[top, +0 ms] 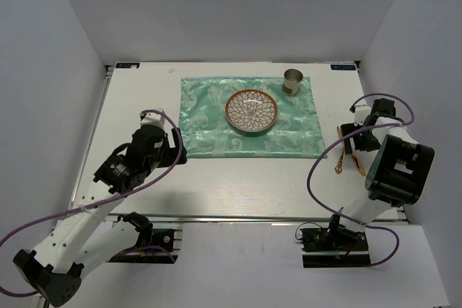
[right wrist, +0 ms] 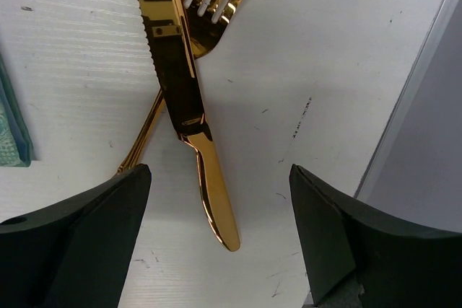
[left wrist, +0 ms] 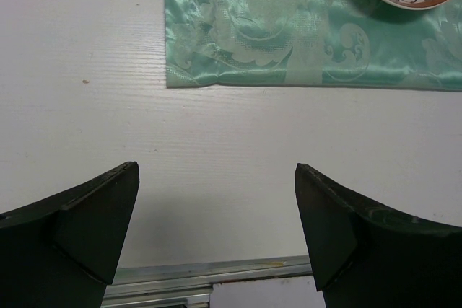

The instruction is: Set the dinner table for one person

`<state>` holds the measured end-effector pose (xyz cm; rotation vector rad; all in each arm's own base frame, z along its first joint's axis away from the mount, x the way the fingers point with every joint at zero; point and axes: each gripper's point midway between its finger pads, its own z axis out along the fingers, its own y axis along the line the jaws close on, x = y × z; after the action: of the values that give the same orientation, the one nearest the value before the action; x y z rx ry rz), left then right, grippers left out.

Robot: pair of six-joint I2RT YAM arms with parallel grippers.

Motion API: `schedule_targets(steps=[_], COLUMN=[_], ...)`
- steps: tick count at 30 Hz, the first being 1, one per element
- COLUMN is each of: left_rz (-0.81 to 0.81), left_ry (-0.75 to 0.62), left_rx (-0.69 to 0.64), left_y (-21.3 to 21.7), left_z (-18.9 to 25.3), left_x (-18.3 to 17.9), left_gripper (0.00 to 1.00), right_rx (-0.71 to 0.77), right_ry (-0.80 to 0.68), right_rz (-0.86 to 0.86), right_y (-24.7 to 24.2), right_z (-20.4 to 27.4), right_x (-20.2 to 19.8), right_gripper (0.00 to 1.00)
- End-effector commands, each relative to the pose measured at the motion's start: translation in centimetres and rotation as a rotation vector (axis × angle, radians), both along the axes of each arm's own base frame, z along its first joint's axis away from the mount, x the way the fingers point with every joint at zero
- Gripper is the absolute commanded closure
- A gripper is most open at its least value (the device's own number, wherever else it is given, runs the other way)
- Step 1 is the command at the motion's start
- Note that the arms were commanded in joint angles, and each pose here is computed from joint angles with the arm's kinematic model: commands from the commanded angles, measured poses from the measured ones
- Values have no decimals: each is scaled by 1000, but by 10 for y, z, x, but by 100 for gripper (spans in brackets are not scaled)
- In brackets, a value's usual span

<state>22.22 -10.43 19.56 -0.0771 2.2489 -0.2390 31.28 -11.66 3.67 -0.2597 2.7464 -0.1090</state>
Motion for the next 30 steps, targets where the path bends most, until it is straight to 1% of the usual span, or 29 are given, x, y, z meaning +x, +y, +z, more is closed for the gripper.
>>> schedule_targets(steps=[1,3,7,8,11,16,24,25,26,28,29,30], left_rz=[-4,-4,-2,-2,-8,-13,-11,-11,-12,-11,-11,-11], left_ry=[-14,-11,-17,-15,-18,-23,-24,-24,-25,-24,-24,-24], left_rx=[-8,-3,-6,-5,-5,-7,-5,-5,-7,-5,-5,-5], left_y=[-3,-2,-2,-2,-3,-4,-4,-4,-4,-4,-4,-4], left_z=[1,1,2,2,2,3,3,3,3,3,3,3], left_x=[1,1,1,1,0,-2,-1,-1,-1,-1,-1,-1], left_gripper=[2,2,2,2,2,2,2,2,2,2,2,2], right_rx=[-12,-21,-26,-51,-35,-36,-15,-13,-11,-7,-5,-5], right_ry=[-11,21,32,50,46,69,89,97,102,112,117,117], right_rz=[7,15,24,19,20,21,16,19,18,21,23,23], right_y=[-9,-10,-9,-12,-10,-11,-7,-6,-6,-4,-4,-4], right_z=[5,-2,-8,-12,-15,-22,-38,-40,-41,-42,-43,-43], right_x=[8,-1,-6,-11,-8,-7,-12,-13,-14,-14,-14,-14], right_gripper=[17,20,21,21,22,28,30,31,36,41,48,51])
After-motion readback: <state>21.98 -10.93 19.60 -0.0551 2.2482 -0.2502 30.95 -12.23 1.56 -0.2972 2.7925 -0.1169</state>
